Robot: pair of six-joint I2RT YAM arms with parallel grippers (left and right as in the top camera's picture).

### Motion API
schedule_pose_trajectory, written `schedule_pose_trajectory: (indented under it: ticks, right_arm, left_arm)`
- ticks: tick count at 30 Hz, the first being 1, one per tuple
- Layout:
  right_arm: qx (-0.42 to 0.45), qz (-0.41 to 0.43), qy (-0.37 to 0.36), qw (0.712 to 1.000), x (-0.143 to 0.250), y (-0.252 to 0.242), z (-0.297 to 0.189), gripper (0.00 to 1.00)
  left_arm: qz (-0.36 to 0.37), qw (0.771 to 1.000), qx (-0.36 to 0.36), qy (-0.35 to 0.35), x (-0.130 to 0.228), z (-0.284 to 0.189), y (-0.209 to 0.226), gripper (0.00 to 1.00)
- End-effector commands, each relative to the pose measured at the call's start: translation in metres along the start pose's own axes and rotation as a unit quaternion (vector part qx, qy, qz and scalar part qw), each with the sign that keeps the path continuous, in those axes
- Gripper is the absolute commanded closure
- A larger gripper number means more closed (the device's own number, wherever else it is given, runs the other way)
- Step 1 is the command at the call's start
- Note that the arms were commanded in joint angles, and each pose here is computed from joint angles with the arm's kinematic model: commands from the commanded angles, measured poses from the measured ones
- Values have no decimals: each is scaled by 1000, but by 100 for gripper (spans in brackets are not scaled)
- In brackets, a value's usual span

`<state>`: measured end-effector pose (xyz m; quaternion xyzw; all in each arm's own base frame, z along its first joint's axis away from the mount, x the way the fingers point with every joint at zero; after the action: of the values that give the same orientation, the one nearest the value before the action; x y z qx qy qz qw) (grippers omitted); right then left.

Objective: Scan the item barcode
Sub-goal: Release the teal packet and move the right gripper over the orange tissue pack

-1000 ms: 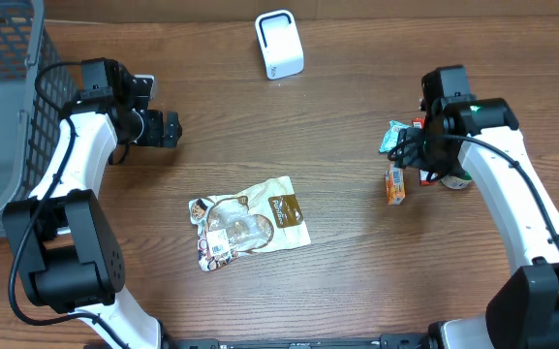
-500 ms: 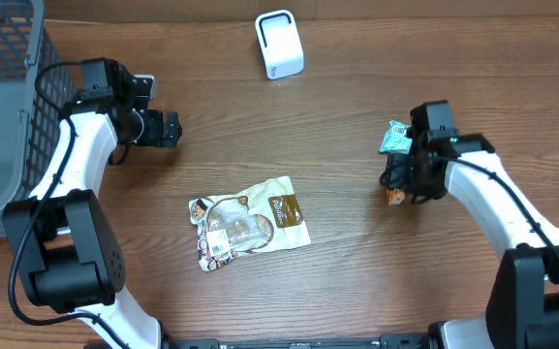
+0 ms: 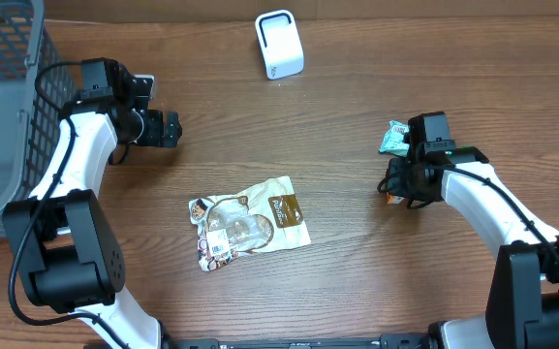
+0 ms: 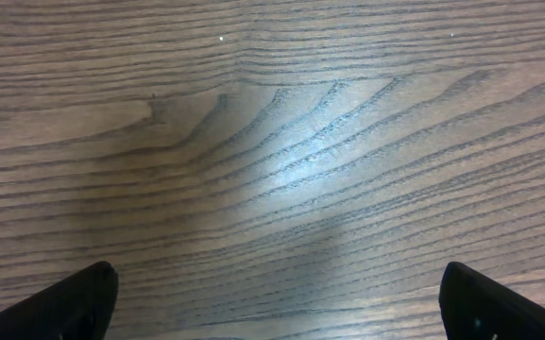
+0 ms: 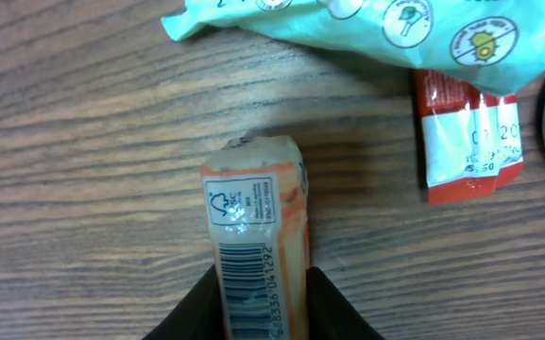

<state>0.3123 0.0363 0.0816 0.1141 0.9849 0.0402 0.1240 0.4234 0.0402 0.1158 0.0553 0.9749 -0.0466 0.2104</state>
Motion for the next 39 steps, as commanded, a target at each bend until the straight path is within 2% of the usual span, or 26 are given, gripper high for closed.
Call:
schedule_pose_trajectory:
  ticks: [1,11,18,25,30,31,32,33,34,39]
  right_arm:
    - [-6,-2,-2,1000,0,3,1,75]
    - [-38,-32,-3,999,5,29,0,76]
    - [-48,-100,-19,994,18,69,0,77]
    - [70,-107,-90,988,24,78,-5,76]
    - [85,-95,-108,986,27,83,-7,76]
    - [86,-93,-108,986,26,82,-7,73]
    - [85,-93,-108,986,26,82,-7,67]
    - [86,-94,-108,986,26,82,-7,56]
    - [85,-94,-108,986,27,82,-7,52]
    - [71,-95,-99,988,29,86,-6,45]
  left_arm:
    - [12,1000,-3,-27,-14,-16,-4,0]
    - [12,1000,-3,-27,-14,-16,-4,0]
    - [12,1000,-3,-27,-14,-16,-4,0]
    - [12,1000,-3,-27,-14,-16,-4,0]
    - [12,1000,-3,-27,-14,-16,-4,0]
    - [12,1000,-3,-27,-14,-16,-4,0]
    - [12,1000,-3,-27,-14,-16,-4,0]
    - [12,1000,-3,-27,-14,-16,-4,0]
    - [12,1000,-3,-27,-14,-16,-4,0]
    - [12,1000,-3,-27,-14,-16,-4,1]
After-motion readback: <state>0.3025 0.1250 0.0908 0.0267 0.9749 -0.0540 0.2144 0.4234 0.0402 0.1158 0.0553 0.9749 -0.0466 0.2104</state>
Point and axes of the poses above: each gripper's point midway between its finger pads, its own z axis out along the fingers, its own y axis along the line the jaws close on, x = y × z, the point moved 5 cm from there along -z, back along the fingers, and after that the axes turned 2 degrees about z, right-handed, at the moved point
